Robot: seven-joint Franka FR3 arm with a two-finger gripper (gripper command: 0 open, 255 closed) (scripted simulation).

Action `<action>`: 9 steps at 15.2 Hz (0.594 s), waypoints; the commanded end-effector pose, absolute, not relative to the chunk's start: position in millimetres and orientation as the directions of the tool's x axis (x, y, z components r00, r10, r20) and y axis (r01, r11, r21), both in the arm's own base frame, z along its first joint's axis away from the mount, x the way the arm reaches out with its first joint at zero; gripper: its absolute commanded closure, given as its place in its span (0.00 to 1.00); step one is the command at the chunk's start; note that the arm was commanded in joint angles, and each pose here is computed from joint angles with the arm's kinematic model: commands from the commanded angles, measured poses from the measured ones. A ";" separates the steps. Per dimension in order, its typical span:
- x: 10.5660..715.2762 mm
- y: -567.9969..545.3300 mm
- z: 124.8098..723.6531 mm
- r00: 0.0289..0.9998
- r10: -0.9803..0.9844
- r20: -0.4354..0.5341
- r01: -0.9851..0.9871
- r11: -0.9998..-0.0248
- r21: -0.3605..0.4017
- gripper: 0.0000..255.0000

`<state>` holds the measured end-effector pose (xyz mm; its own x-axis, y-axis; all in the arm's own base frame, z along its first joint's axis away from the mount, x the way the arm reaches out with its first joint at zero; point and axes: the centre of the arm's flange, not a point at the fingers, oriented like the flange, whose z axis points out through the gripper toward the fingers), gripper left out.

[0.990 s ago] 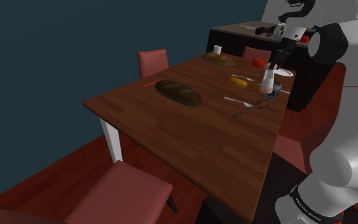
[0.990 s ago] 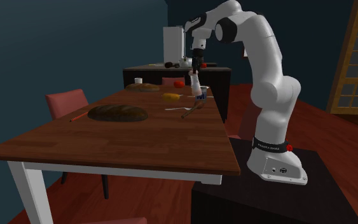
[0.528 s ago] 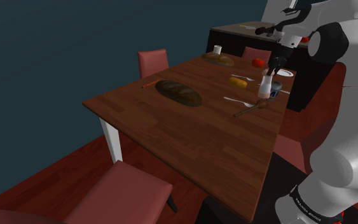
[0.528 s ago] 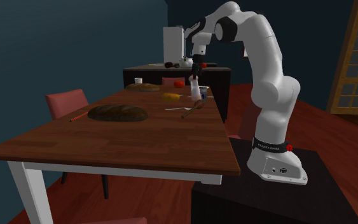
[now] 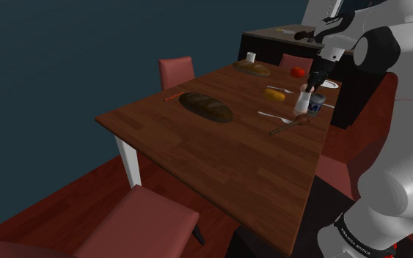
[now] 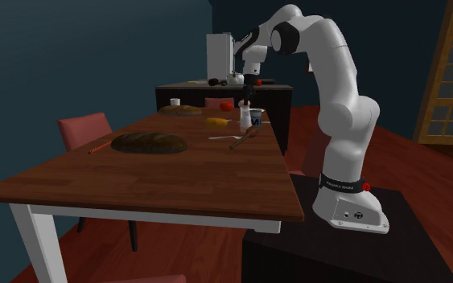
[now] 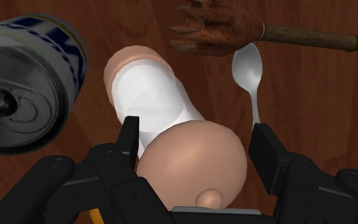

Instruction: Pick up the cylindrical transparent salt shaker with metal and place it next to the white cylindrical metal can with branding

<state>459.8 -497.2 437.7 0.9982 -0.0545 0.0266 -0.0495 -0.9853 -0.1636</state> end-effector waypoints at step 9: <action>459.8 -497.3 437.5 0.998 -0.055 0.027 -0.049 -0.985 -0.163 0.00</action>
<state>459.8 -497.3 437.5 0.9981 -0.0546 0.0269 -0.0495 -0.9853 -0.1633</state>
